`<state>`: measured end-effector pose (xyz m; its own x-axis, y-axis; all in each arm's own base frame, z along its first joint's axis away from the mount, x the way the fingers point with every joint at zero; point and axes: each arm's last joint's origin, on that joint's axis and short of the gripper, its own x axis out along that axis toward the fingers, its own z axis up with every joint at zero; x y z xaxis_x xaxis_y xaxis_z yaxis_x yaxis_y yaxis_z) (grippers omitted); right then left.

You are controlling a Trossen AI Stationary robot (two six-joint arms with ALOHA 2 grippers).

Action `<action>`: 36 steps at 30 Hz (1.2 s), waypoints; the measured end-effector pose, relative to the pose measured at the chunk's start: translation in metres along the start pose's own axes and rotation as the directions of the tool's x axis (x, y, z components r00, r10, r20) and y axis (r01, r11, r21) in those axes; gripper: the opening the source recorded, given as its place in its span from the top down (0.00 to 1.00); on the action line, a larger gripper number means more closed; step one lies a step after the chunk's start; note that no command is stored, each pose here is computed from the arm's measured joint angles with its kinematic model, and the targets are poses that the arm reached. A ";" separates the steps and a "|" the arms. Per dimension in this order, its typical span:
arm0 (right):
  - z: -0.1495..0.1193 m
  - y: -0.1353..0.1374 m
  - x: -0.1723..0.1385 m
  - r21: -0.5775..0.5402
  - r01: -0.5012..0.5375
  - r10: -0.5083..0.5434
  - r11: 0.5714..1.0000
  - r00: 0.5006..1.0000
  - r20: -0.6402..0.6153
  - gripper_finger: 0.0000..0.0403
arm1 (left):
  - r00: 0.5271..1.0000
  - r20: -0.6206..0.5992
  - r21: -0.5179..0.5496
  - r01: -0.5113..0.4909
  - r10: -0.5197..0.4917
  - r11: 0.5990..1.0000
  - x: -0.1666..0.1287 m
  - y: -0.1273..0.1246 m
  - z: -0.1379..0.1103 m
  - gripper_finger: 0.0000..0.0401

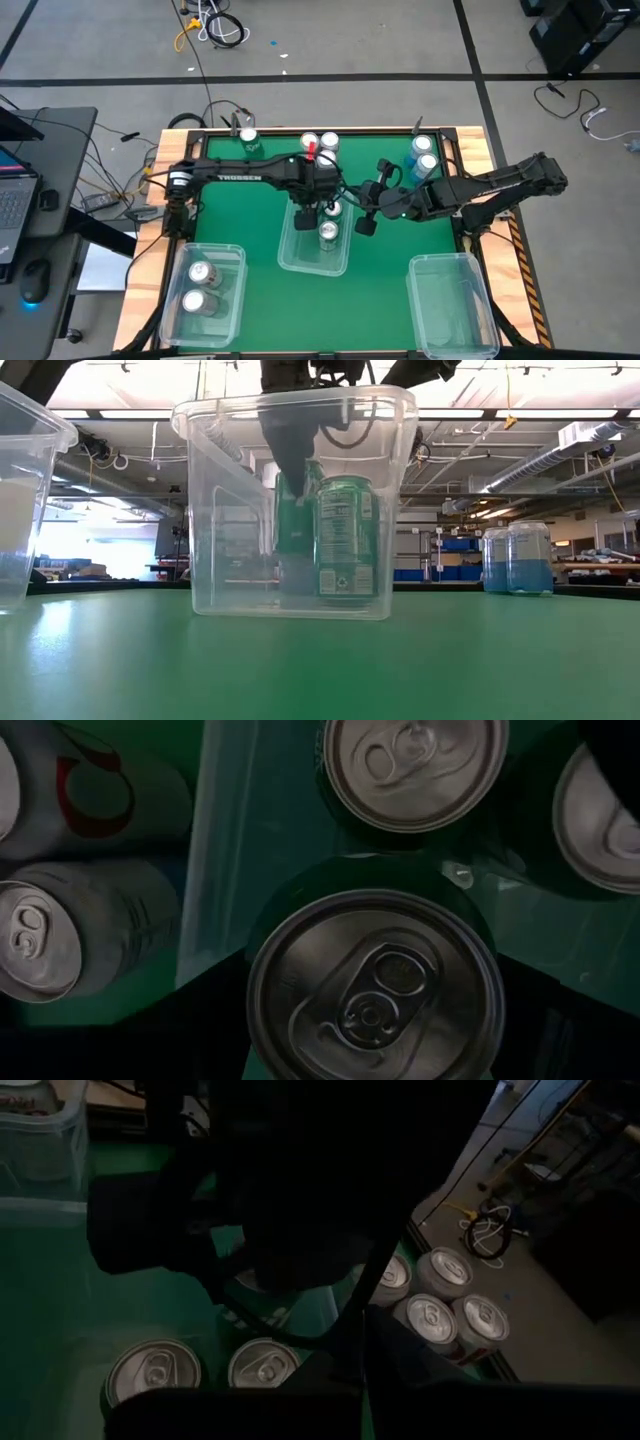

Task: Sort soda cans
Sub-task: Put the green soda can into the top transparent bin

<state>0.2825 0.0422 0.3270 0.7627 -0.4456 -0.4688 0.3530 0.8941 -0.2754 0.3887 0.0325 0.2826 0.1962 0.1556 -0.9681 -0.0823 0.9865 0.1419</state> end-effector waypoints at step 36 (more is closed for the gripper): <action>-0.020 0.012 -0.069 0.027 0.049 -0.052 0.998 0.992 0.113 1.00 | 1.000 0.001 -0.021 0.011 -0.011 1.000 0.013 0.003 0.003 0.27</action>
<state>0.2235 0.0830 0.3388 0.7998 -0.4832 -0.3561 0.4042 0.8721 -0.2757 0.3941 0.0372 0.2710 0.1981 0.1453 -0.9694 -0.1011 0.9867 0.1272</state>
